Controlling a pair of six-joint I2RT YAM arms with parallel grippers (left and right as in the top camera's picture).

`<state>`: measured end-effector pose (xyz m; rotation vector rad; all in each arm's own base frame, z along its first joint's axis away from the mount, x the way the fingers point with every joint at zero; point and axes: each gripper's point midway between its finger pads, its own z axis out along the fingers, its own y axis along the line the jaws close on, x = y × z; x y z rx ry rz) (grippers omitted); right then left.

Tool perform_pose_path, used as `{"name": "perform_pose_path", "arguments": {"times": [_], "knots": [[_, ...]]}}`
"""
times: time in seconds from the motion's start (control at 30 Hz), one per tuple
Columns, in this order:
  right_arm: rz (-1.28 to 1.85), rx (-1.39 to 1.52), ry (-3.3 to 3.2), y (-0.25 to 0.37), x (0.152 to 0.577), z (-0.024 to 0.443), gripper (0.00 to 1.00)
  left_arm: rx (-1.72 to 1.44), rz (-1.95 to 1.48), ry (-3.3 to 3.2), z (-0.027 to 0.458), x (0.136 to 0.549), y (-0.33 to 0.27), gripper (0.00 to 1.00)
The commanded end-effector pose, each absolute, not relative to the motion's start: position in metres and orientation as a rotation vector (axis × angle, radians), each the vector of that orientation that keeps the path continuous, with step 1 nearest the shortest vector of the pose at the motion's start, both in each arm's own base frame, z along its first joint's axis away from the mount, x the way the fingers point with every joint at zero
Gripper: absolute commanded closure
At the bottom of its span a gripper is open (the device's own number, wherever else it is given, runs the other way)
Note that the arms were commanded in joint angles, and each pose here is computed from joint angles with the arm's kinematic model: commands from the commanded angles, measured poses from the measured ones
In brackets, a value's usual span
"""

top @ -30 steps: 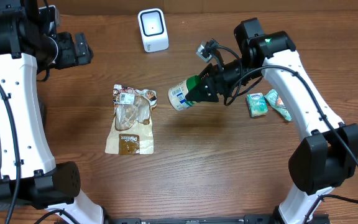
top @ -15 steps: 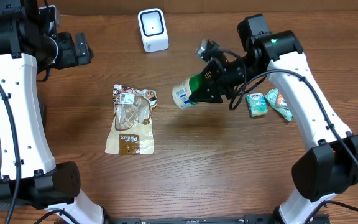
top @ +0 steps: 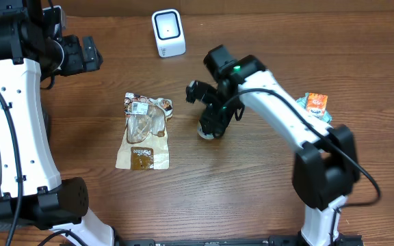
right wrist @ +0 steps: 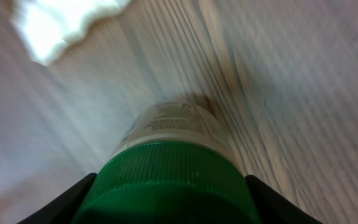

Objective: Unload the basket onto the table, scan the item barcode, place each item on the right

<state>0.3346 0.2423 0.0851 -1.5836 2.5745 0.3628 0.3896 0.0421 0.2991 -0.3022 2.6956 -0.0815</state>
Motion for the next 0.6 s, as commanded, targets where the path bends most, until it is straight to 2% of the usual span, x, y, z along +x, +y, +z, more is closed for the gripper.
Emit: {"name": "perform_pose_path", "arguments": {"times": [0.0, 0.17, 0.33, 0.43, 0.57], "knots": [[0.172, -1.572, 2.632, 0.224, 0.350, 0.064, 0.36, -0.286, -0.083, 2.704, 0.296, 0.391, 0.041, 0.01], [0.144, -1.564, 2.625, 0.225, 0.360, 0.050, 0.35, -0.286, -0.083, 2.704, 0.296, 0.391, 0.041, 0.00], [0.142, -1.553, 2.603, 0.228, 0.365, 0.051, 0.23, -0.286, -0.083, 2.704, 0.296, 0.391, 0.041, 0.01], [0.143, -1.541, 2.614, 0.228, 0.364, 0.051, 0.21, -0.286, -0.083, 2.704, 0.296, 0.391, 0.041, 0.00], [0.152, -1.398, 2.690, 0.230, 0.368, 0.064, 0.05, -0.286, -0.083, 2.704, 0.296, 0.391, 0.041, 0.00]]}}
